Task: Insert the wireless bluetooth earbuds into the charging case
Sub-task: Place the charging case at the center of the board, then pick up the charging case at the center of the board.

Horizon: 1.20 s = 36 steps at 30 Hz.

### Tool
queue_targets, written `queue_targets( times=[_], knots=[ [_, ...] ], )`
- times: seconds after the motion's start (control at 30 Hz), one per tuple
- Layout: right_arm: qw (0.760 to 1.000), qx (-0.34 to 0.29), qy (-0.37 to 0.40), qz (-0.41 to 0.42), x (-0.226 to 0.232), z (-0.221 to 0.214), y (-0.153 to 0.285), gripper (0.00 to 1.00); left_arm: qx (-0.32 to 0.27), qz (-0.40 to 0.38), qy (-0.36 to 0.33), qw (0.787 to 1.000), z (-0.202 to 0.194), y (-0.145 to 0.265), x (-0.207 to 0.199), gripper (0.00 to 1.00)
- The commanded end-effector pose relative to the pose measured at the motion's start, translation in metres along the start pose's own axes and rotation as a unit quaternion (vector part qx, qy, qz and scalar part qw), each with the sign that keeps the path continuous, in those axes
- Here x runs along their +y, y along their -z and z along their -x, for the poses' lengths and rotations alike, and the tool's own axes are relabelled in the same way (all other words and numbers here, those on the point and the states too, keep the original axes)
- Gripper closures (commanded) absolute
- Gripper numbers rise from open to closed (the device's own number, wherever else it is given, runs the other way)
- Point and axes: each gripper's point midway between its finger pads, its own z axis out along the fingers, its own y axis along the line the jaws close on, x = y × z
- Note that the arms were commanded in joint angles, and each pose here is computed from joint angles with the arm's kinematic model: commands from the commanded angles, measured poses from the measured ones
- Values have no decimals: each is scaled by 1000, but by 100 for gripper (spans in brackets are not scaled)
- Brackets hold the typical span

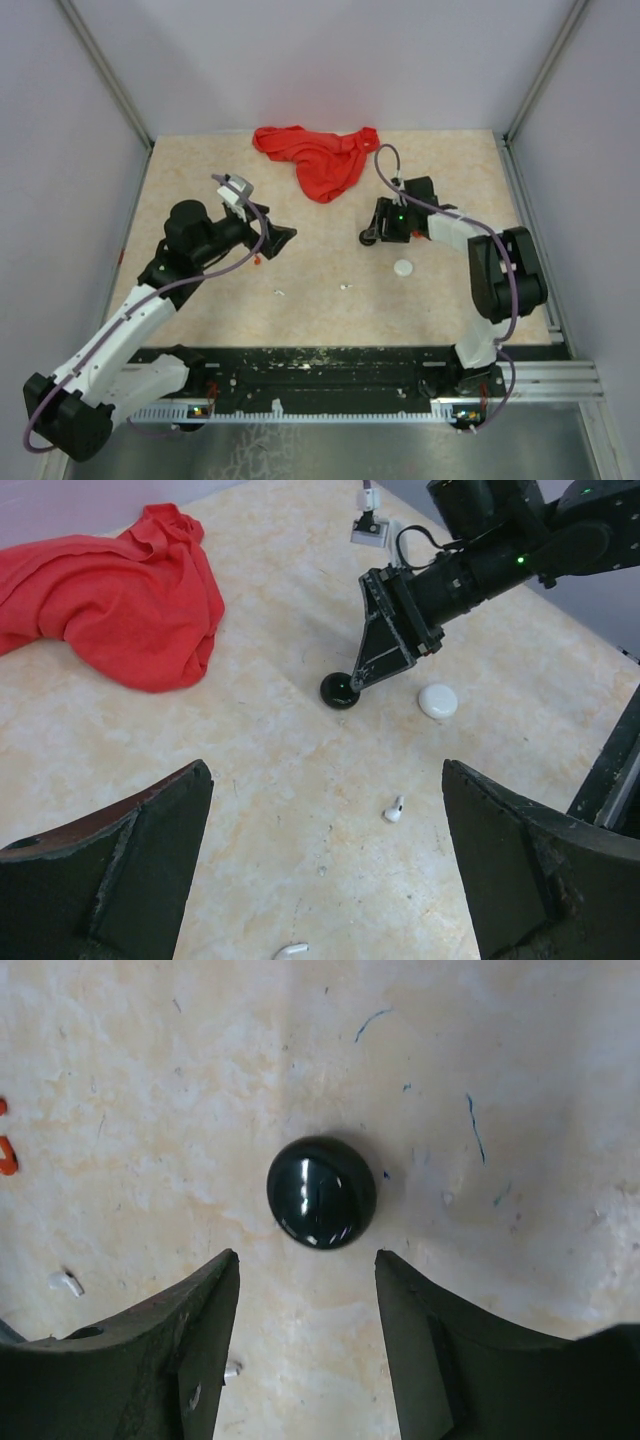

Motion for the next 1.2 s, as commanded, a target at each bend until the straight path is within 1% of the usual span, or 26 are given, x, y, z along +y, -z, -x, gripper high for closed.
queue_targets(
  times=[0.0,0.13,0.27,0.33,0.43,0.63,0.8,0.9,1.17],
  knots=[
    [998,-50,33,-12,11,13,47,42,12,-6,26,1000,0,16,-9,0],
    [997,-42,42,-40,6,-4,70,38,13,7,56,998,-13,31,-12,0],
    [993,-53,55,-94,-8,-19,95,37,13,12,88,996,-27,37,-13,0],
    [990,-57,56,-118,-16,-26,103,37,19,7,102,995,-36,37,-16,0],
    [986,-46,56,-150,-27,-37,107,36,32,-11,115,993,-48,34,-21,1],
    [979,-27,81,-183,-33,-48,100,33,56,-37,146,987,-69,25,-27,4],
    [975,-20,84,-203,-39,-51,90,33,70,-53,175,981,-83,15,-30,5],
    [973,-14,76,-216,-42,-52,84,32,82,-51,181,979,-91,11,-28,6],
    [970,13,90,-225,-48,-60,60,33,99,-48,199,974,-106,7,-27,7]
  ],
)
